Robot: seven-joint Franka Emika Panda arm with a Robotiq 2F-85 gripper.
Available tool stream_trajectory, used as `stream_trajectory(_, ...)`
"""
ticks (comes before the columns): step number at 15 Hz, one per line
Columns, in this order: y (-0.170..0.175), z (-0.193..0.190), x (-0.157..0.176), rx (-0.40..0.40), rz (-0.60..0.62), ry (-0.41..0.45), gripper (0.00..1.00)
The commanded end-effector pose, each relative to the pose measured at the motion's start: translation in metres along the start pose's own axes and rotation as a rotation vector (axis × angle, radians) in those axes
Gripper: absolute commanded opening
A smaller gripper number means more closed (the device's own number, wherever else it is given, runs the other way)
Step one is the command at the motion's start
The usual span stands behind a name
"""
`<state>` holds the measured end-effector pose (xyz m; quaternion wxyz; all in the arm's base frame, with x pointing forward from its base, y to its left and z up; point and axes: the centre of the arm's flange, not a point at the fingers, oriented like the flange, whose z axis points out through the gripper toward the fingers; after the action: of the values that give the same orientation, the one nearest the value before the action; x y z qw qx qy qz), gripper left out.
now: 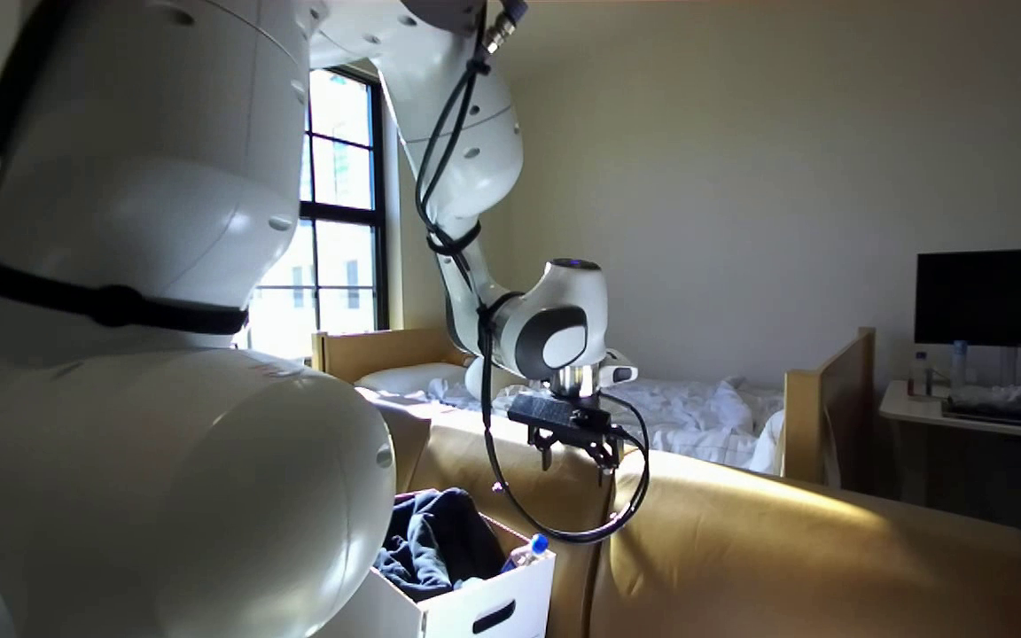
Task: Pick up the bottle from the box and put it on the sofa
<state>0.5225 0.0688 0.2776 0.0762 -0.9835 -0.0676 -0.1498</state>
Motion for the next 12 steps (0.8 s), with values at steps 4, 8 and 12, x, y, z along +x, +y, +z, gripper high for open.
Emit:
stream_trajectory(4,0.019,0.079,0.073,0.152,0.224,0.148,1.00)
stream_trajectory(8,-0.030,0.122,0.115,0.374,0.257,0.101,1.00)
stream_trajectory(12,-0.082,0.141,0.074,0.325,0.199,-0.158,1.00)
